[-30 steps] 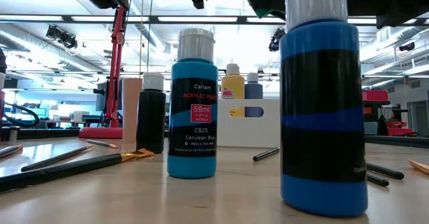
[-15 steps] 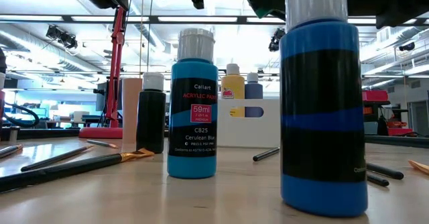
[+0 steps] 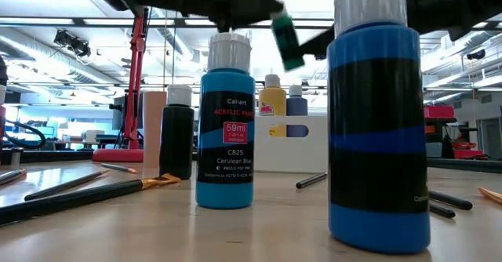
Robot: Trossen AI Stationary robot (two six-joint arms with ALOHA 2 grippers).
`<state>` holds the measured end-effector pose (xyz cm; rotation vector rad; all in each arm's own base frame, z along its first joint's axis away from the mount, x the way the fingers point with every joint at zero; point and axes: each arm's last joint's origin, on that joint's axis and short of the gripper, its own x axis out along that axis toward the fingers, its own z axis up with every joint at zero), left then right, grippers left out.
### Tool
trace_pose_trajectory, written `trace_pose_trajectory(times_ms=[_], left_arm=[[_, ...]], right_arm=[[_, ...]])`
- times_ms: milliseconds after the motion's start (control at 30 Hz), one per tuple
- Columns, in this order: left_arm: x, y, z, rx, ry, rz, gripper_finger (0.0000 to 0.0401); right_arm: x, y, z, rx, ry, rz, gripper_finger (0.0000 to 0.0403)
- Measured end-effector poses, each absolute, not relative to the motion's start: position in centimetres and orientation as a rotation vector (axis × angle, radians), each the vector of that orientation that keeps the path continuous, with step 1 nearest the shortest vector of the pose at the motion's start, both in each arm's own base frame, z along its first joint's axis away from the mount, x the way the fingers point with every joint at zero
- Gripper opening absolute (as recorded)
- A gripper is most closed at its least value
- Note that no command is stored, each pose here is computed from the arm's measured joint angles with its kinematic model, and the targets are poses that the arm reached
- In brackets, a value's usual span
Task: Pick & Place Paint Supplies
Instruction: Put the small dark green paint bottle into the white bin
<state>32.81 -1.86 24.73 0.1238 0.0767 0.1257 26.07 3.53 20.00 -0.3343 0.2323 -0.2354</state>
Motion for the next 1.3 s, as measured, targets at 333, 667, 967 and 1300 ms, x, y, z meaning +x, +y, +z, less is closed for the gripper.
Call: trace_pose_trajectory(times_ms=[333,667,967,1300], left_arm=[[32.4,0.2,22.6,0.016,0.294,0.262,0.0127],[32.8,0.6,20.7,-0.024,0.372,0.279,0.0127],[33.9,0.7,18.0,-0.041,0.411,0.311,0.0127],[33.6,0.7,16.5,-0.141,0.499,0.367,0.0136]], right_arm=[[25.8,3.5,19.2,-0.310,0.310,-0.258,0.0263],[25.8,3.5,19.2,-0.310,0.309,-0.262,0.0252],[25.8,3.5,19.2,-0.310,0.306,-0.262,0.0251],[25.9,3.5,19.2,-0.304,0.301,-0.235,0.0251]])
